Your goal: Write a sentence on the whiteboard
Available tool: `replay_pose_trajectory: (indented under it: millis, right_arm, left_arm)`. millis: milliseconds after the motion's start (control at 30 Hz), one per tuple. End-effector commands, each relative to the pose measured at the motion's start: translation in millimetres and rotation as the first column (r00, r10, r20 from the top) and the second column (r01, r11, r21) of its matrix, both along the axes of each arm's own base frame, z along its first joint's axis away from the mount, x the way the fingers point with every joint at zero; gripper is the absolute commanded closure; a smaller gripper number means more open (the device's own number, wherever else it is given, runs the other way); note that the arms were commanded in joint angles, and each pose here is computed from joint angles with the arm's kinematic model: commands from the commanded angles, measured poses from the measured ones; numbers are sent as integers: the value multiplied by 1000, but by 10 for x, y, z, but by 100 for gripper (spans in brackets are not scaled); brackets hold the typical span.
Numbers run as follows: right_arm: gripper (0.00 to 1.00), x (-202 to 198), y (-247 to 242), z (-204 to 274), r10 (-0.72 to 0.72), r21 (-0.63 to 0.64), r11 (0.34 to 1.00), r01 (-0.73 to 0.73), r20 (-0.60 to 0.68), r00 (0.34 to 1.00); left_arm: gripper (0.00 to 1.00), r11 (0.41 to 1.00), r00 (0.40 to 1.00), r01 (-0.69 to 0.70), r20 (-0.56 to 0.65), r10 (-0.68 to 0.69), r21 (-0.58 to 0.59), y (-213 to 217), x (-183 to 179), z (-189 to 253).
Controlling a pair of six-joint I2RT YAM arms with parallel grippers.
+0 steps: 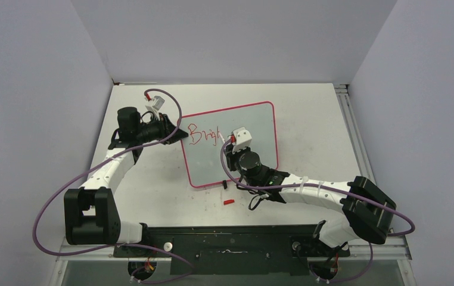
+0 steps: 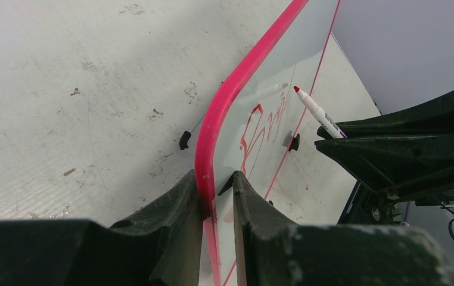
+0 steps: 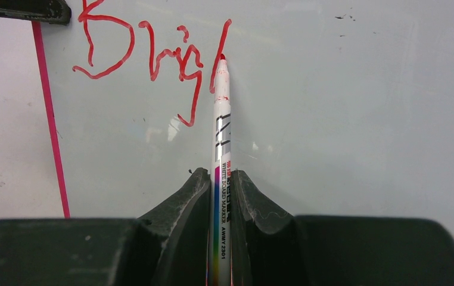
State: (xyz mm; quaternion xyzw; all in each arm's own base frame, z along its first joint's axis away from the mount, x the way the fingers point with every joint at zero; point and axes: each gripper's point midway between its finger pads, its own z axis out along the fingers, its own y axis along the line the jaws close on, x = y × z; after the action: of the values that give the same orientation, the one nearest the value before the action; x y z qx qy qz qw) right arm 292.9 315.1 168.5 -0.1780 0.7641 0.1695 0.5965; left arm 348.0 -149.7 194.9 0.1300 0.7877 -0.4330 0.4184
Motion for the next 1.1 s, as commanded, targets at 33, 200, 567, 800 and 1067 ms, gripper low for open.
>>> replay_pose_trajectory:
  millis: [33, 200, 567, 800, 1067]
  right_arm:
    - [95, 52, 68, 148, 4, 47, 999, -5, 20, 1000]
    - [95, 26, 43, 19, -2, 36, 999, 3, -13, 1000]
    - [95, -44, 15, -120, 5, 19, 1000, -4, -49, 999]
    - [95, -74, 38, -147, 12, 15, 1000, -11, -59, 998]
    - [95, -30, 16, -102, -22, 27, 999, 23, -49, 999]
  left_arm:
    - [85, 1000, 995, 12, 100, -13, 18, -18, 38, 225]
    - [84, 1000, 995, 12, 100, -13, 17, -17, 37, 223]
    - [85, 1000, 995, 12, 100, -14, 17, -20, 36, 228]
    - [85, 1000, 995, 12, 102, -14, 16, -19, 37, 233]
    - [85, 1000, 995, 12, 101, -13, 17, -17, 40, 227]
